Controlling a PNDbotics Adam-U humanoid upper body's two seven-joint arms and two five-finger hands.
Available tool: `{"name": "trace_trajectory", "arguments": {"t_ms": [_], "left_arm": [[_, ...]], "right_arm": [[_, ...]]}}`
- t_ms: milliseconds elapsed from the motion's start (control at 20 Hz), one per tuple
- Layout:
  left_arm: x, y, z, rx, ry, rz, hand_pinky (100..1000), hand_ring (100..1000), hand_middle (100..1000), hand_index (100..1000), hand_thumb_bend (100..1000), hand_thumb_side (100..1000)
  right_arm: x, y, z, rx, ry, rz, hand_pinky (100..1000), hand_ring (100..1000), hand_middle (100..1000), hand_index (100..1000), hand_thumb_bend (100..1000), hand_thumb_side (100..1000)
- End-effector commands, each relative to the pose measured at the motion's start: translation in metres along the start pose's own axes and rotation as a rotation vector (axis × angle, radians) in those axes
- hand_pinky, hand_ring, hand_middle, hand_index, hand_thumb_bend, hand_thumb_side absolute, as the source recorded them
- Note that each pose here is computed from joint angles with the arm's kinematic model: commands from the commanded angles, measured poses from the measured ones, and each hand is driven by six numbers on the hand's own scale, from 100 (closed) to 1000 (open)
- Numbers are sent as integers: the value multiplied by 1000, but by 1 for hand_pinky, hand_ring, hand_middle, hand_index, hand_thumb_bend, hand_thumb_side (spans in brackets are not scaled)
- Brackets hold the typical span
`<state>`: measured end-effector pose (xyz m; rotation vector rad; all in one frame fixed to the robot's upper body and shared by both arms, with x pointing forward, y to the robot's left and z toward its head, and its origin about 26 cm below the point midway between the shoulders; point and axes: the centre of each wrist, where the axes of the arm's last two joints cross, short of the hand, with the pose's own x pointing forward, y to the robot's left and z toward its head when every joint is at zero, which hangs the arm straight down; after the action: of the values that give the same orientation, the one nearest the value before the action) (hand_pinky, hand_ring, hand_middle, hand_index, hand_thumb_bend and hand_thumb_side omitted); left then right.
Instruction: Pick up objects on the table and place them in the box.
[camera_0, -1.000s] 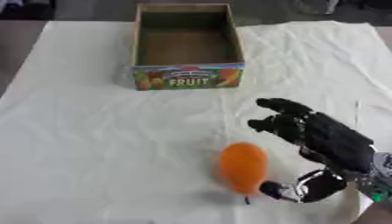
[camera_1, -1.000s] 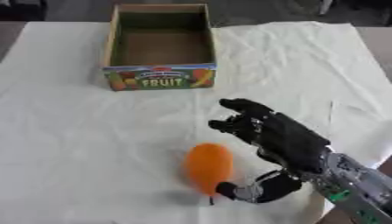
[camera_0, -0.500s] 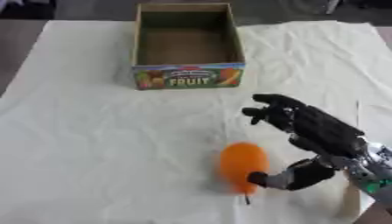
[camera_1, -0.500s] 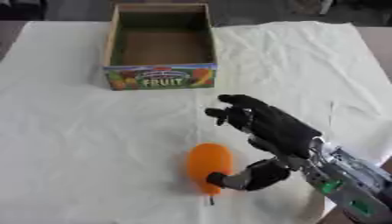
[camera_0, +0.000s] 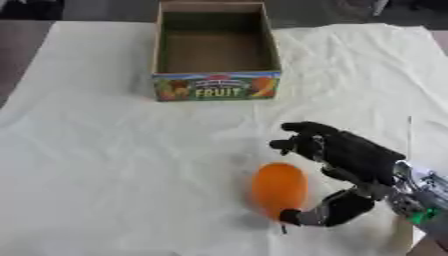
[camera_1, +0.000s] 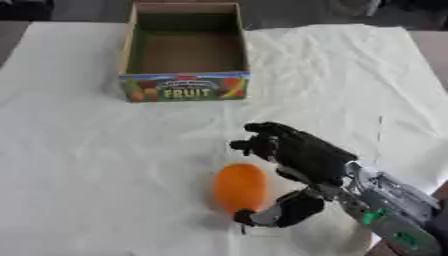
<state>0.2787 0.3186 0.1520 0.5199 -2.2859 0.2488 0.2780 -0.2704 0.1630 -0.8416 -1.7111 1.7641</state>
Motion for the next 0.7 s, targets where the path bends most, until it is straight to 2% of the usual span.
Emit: {"name": "trace_trajectory", "arguments": {"t_ms": [50, 300, 400, 450, 500, 700], "left_arm": [[7, -1, -4, -5, -29, 9, 319, 384, 640, 709, 100, 684], [7, -2, -4, -7, -28, 13, 319, 384, 641, 708, 100, 685], [7, -2, -4, -7, -28, 14, 319, 384, 641, 708, 100, 685], [7, -3, -4, -6, -28, 15, 319, 384, 641, 707, 100, 685], [7, -3, -3, -6, -28, 16, 319, 384, 641, 707, 100, 685], [7, -3, -3, -4, -24, 17, 318, 384, 641, 706, 100, 685]], "right_arm": [[-2, -9, 4, 23, 15, 56, 957, 1000, 695, 934, 520, 827], [-1, -5, 7, 49, 55, 79, 943, 1000, 667, 897, 464, 820], [1, -2, 7, 74, 55, 86, 942, 1000, 665, 891, 463, 814], [2, 0, 7, 91, 51, 88, 941, 1000, 663, 888, 497, 782], [3, 2, 7, 109, 46, 88, 941, 1000, 662, 886, 462, 812], [8, 7, 6, 163, 29, 77, 934, 1000, 628, 857, 431, 800]]}}
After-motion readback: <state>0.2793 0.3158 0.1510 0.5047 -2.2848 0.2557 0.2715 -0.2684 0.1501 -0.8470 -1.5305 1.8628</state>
